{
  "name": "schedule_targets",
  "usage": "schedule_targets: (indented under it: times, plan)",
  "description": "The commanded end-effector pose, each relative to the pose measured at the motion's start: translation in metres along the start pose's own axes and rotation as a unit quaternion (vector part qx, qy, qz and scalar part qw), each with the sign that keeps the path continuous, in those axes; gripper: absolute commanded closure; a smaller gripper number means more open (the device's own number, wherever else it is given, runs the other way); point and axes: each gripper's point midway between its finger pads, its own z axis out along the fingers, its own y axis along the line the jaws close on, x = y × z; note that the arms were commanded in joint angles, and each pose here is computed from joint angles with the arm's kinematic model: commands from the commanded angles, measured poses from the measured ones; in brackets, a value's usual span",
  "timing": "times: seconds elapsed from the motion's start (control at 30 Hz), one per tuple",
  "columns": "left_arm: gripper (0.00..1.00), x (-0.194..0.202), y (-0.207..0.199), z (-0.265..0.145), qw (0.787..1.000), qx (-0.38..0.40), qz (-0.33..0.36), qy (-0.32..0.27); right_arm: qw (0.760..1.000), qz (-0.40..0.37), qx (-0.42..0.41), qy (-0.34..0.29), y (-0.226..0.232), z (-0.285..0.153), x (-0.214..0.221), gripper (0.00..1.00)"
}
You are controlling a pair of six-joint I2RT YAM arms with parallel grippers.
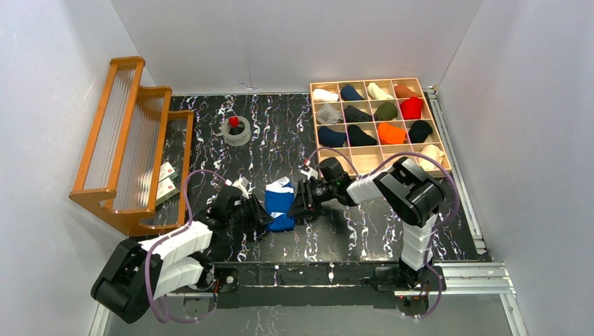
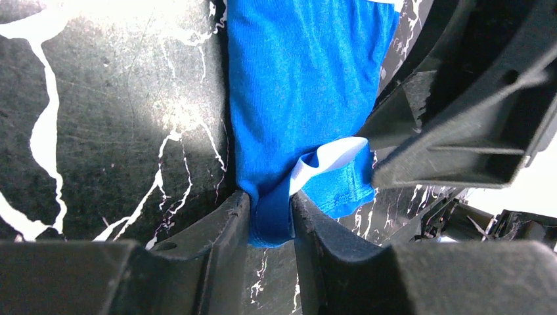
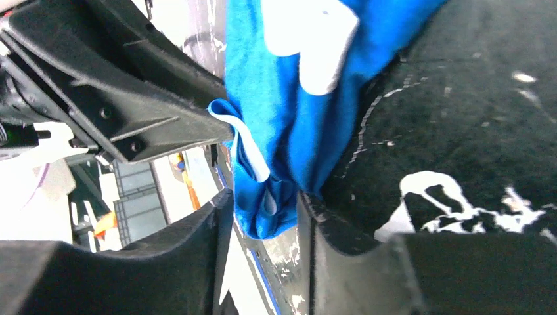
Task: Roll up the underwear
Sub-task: Pick up the underwear from the center of the board.
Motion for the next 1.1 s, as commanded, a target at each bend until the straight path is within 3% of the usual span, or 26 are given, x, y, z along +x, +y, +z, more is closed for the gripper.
schedule_targets:
  times: [0.0,0.27,0.3,0.33,0.37,0.4,0.43,0.47,0.5,0.53,0.6,0.67,0.77,0.83,1.07]
  plan:
    - [0.72,0.013,0.035,0.002,0.997,-0.076,-0.002,0.022,0.997,-0.077,-0.006,-0.024,0.022,-0.011,-0.016,0.47]
    - [0.75,0.009,0.031,0.001,0.995,-0.090,0.024,0.043,0.976,-0.194,0.067,-0.077,0.035,-0.039,-0.036,0.32]
    - [0.75,0.009,0.028,0.001,0.995,-0.085,0.031,0.048,0.960,-0.247,0.078,-0.109,0.051,-0.053,-0.048,0.31]
    - [0.75,0.012,0.027,-0.001,0.993,-0.087,0.037,0.064,0.923,-0.320,0.085,-0.198,0.086,-0.083,-0.070,0.28]
    - [0.75,0.011,0.025,-0.003,0.992,-0.089,0.044,0.071,0.893,-0.320,0.121,-0.292,0.094,-0.108,-0.093,0.02]
    - [0.75,0.011,0.024,-0.003,0.992,-0.090,0.047,0.075,0.878,-0.277,0.161,-0.356,0.083,-0.124,-0.111,0.01]
    - [0.75,0.010,0.022,-0.004,0.992,-0.090,0.049,0.080,0.865,-0.309,0.160,-0.362,0.083,-0.127,-0.118,0.01]
    - [0.75,0.009,0.020,-0.004,0.991,-0.090,0.053,0.084,0.838,-0.446,0.123,-0.290,0.090,-0.108,-0.104,0.12]
    - [0.74,0.005,0.016,-0.004,0.990,-0.091,0.059,0.086,0.788,-0.573,0.096,-0.203,0.089,-0.082,-0.073,0.17]
    - [0.74,0.005,0.015,-0.003,0.990,-0.093,0.061,0.091,0.728,-0.658,0.101,-0.163,0.087,-0.071,-0.056,0.18]
    - [0.74,0.004,0.014,-0.002,0.988,-0.095,0.063,0.099,0.614,-0.767,0.125,-0.141,0.078,-0.053,-0.030,0.28]
    - [0.74,0.004,0.013,-0.001,0.986,-0.100,0.070,0.111,0.550,-0.824,0.103,-0.087,0.077,-0.025,0.014,0.33]
    - [0.74,0.003,0.013,0.001,0.985,-0.100,0.073,0.117,0.514,-0.850,0.098,-0.056,0.067,-0.008,0.032,0.38]
    - [0.74,0.005,0.014,0.001,0.985,-0.103,0.074,0.122,0.501,-0.860,0.093,-0.026,0.056,0.001,0.043,0.41]
    - [0.74,0.006,0.013,-0.001,0.984,-0.100,0.077,0.126,0.468,-0.875,0.118,-0.016,0.044,0.013,0.037,0.46]
